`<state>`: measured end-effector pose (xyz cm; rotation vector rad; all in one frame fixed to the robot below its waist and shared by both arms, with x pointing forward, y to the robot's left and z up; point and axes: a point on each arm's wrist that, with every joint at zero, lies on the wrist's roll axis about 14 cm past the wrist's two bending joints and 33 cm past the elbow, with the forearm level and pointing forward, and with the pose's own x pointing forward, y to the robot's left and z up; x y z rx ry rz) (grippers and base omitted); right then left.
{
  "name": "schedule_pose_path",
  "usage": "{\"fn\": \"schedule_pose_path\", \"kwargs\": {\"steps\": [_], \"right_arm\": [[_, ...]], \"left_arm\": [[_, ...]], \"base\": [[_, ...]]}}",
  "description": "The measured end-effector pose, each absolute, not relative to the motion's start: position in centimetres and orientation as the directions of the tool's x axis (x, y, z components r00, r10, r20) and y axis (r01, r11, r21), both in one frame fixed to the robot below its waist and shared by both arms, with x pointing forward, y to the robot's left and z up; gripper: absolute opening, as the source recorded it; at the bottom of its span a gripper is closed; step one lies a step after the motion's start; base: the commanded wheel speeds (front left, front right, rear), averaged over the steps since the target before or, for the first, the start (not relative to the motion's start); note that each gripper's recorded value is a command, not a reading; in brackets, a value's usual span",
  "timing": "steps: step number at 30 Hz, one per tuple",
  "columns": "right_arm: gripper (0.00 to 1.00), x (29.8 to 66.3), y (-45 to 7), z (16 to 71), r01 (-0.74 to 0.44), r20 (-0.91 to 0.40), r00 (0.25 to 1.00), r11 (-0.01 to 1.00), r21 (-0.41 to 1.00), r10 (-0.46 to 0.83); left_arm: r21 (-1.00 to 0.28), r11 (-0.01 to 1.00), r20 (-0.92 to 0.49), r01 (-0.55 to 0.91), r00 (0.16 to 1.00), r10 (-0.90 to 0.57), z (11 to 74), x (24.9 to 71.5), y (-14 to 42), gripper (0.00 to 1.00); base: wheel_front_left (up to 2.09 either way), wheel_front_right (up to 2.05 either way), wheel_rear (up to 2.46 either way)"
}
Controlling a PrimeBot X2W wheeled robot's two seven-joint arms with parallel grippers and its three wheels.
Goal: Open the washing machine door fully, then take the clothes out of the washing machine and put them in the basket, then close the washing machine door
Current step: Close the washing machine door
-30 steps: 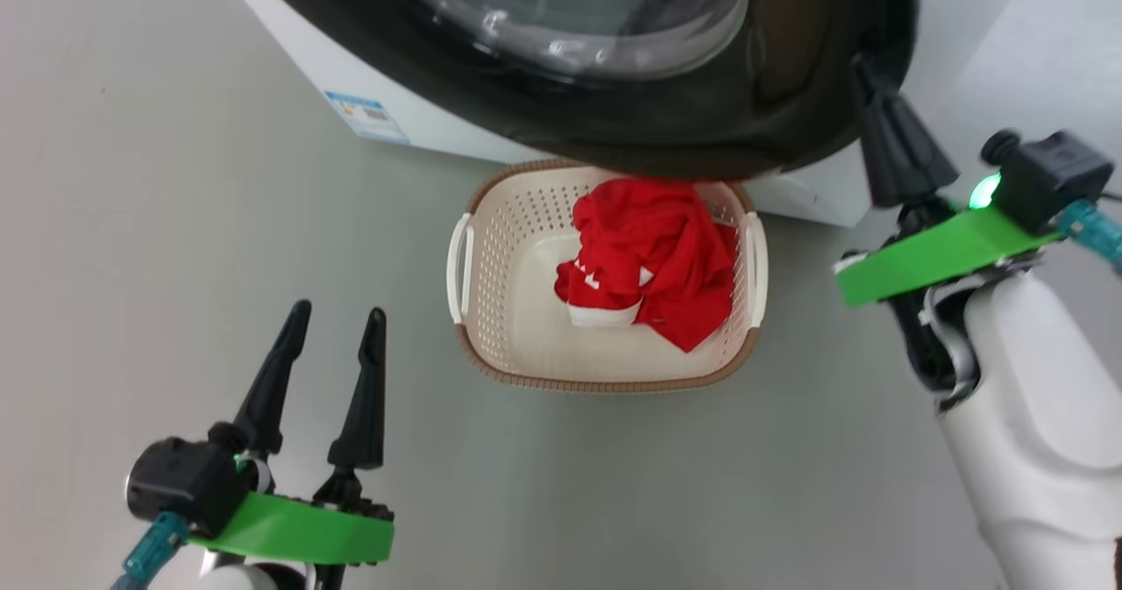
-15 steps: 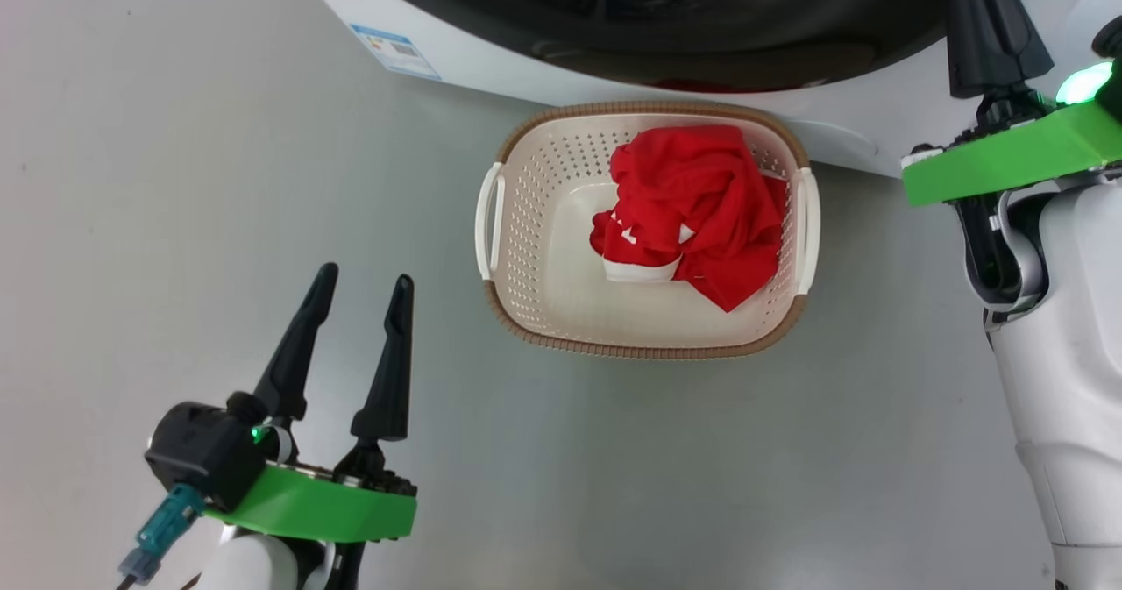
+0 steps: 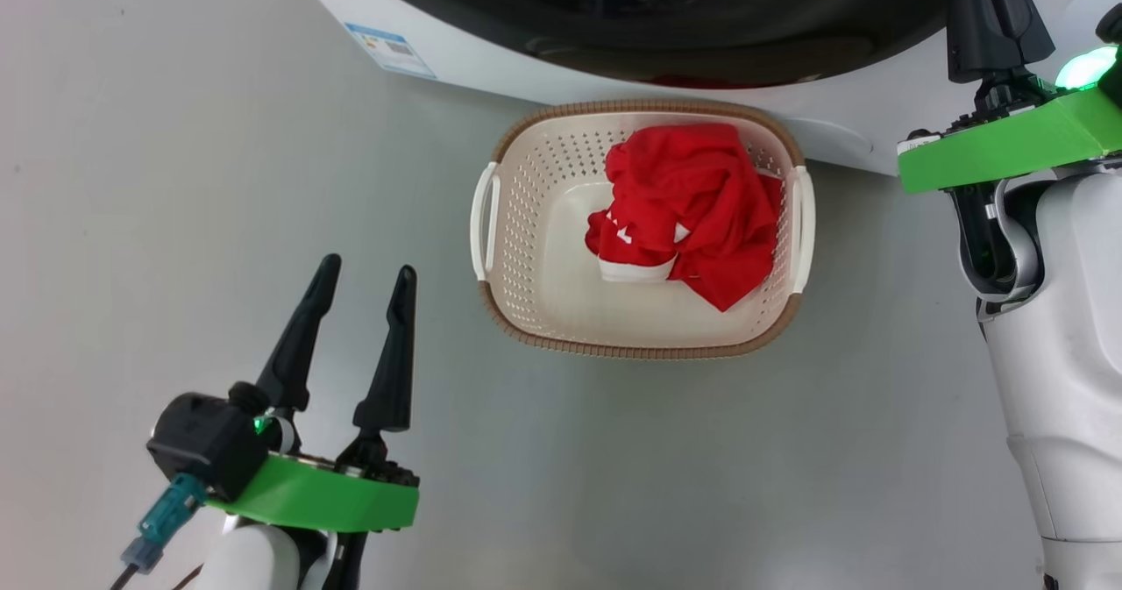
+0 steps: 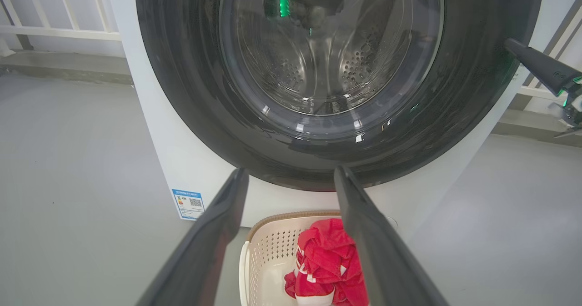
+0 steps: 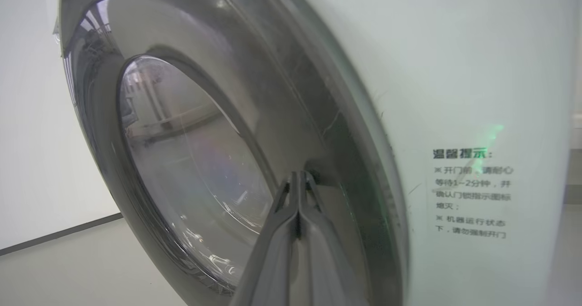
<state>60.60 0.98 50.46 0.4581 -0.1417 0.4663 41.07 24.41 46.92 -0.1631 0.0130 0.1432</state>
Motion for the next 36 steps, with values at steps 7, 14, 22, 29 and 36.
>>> {"fn": "schedule_pose_path", "kwargs": {"steps": [7,14,22,29,36], "right_arm": [[0.42,57.8,0.2,49.5,-0.460,0.183,0.888,0.812,0.359,0.422],[1.00,54.0,-1.8,48.3,-0.432,0.124,0.901,0.830,0.353,0.416],[1.00,50.4,-5.8,47.2,-0.349,0.063,0.935,0.873,0.342,0.349],[1.00,47.7,-9.0,46.7,-0.270,0.026,0.960,0.903,0.335,0.278],[1.00,44.6,-13.0,46.2,-0.164,-0.012,0.984,0.931,0.326,0.178]], "left_arm": [[-0.148,0.979,-0.004,-0.138,0.990,0.139,47.7,40.8,24.4,1.00],[-0.148,0.980,-0.019,-0.133,0.991,0.131,47.4,39.7,24.0,1.00],[-0.132,0.988,-0.003,-0.084,0.996,0.084,47.9,39.8,23.4,1.00],[-0.135,0.990,0.010,-0.044,0.999,0.046,48.3,39.6,22.4,1.00],[-0.140,0.990,0.018,0.000,1.000,0.003,48.6,39.6,21.3,1.00]], "base": [[0.00,0.00,0.00],[0.00,0.00,0.00],[0.00,0.00,0.00],[0.00,0.00,0.00],[0.00,0.00,0.00]]}}
